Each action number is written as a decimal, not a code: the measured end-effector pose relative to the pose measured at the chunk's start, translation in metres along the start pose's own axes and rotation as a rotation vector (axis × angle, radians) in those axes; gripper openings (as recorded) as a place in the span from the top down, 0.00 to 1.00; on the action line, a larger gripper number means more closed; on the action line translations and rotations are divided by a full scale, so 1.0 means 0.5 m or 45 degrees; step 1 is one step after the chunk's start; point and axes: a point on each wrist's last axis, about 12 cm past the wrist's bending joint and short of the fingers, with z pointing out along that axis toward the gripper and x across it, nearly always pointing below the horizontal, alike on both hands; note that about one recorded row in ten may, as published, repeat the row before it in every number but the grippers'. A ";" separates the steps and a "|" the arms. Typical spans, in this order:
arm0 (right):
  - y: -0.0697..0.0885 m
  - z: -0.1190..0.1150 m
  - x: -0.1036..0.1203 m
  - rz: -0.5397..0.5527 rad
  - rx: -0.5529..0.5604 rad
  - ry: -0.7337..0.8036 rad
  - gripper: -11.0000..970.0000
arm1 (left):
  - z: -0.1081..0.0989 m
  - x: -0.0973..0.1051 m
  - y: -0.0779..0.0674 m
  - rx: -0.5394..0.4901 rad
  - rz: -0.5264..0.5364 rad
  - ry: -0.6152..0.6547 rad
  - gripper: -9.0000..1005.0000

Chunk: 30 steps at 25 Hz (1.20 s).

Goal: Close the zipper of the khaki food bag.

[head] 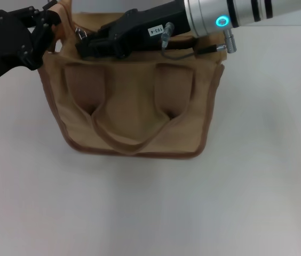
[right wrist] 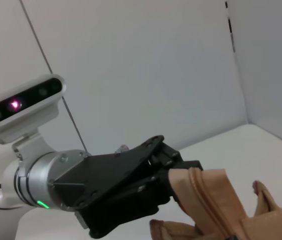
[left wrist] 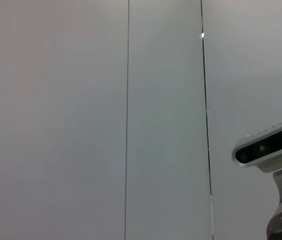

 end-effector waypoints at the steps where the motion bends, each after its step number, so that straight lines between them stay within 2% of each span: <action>1: -0.001 0.004 0.000 0.015 0.012 0.007 0.76 | 0.001 0.000 0.000 0.003 0.000 -0.002 0.96; 3: -0.006 0.009 0.002 0.039 0.045 0.012 0.80 | 0.002 -0.001 -0.001 0.010 0.001 -0.005 0.96; 8: -0.009 0.006 0.011 0.106 0.045 -0.045 0.97 | 0.002 -0.001 -0.002 0.013 0.002 -0.008 0.95; 13: -0.017 -0.025 0.026 0.199 0.084 -0.066 0.98 | -0.002 -0.003 -0.001 -0.008 -0.008 -0.030 0.95; 18: -0.034 -0.120 0.072 0.341 0.226 -0.059 0.98 | -0.013 -0.001 0.004 -0.066 -0.043 -0.064 0.95; 24: -0.049 -0.252 0.128 0.430 0.440 -0.090 0.97 | -0.016 0.002 0.013 -0.108 -0.057 -0.044 0.95; 30: -0.023 -0.332 0.176 0.373 0.389 -0.288 0.96 | -0.012 0.000 0.017 -0.115 -0.065 -0.047 0.95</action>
